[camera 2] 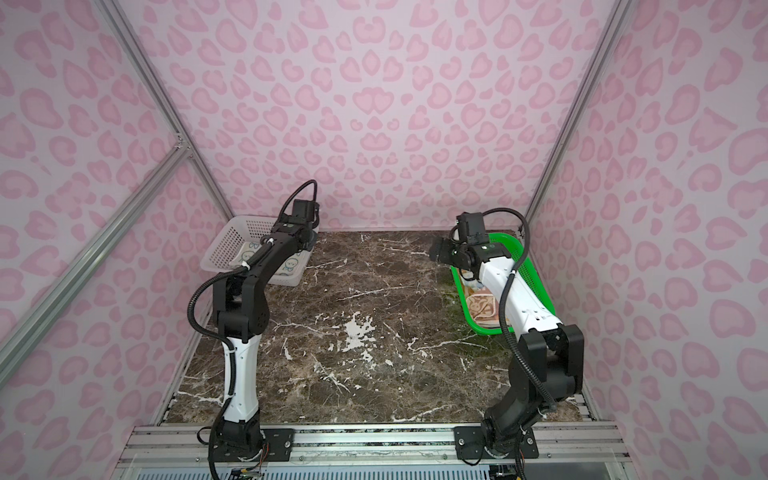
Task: Fold and stack the towels
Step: 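Pinch the RABBIT towel in the green basket with the right gripper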
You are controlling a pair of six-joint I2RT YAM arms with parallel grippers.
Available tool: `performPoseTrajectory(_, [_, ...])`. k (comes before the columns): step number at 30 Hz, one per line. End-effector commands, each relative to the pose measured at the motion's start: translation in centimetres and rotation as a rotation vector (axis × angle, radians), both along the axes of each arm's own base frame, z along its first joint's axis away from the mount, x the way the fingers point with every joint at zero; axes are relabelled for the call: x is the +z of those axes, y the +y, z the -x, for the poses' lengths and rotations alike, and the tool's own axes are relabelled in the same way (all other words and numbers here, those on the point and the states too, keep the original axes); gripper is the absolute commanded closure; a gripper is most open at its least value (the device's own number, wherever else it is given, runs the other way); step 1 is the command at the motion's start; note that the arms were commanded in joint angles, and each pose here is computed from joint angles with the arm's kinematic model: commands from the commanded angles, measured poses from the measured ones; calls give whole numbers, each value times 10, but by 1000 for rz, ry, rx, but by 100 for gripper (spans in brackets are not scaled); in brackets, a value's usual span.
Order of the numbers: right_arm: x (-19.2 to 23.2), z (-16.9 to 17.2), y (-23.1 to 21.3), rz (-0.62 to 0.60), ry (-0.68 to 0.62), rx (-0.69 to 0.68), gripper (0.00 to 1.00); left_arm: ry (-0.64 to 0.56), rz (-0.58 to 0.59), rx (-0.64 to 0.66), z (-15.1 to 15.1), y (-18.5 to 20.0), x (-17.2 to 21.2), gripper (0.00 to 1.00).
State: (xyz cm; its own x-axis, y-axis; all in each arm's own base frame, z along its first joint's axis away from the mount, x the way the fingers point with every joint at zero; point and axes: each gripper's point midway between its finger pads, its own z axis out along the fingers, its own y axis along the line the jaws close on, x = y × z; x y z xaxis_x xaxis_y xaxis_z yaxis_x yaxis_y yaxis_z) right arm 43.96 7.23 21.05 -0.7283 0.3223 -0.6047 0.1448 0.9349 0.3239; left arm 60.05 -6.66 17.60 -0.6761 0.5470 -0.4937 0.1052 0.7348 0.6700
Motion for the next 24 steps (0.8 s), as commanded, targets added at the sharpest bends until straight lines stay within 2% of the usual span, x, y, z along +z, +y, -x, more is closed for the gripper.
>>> performPoseTrajectory(1, [-15,13,-51,7,23,-190,2,-267,119,-107,41,-54,149,3])
performPoseTrajectory(5, [-43,32,-104,-31,55,-361,2,-276,188,-254,67,-144,152,3])
performPoseTrajectory(9, [-67,47,-140,-23,104,-460,2,-259,308,-384,97,-224,147,3])
performPoseTrajectory(12, [-84,52,-157,-35,155,-496,8,-223,358,-464,117,-271,137,3])
performPoseTrajectory(17, [-101,40,-169,-70,164,-499,15,-190,339,-569,139,-329,118,3])
performPoseTrajectory(21, [-115,30,-180,-111,189,-507,24,-202,271,-585,138,-349,109,3])
performPoseTrajectory(24, [-122,22,-182,-150,176,-496,30,-234,268,-561,135,-351,111,3])
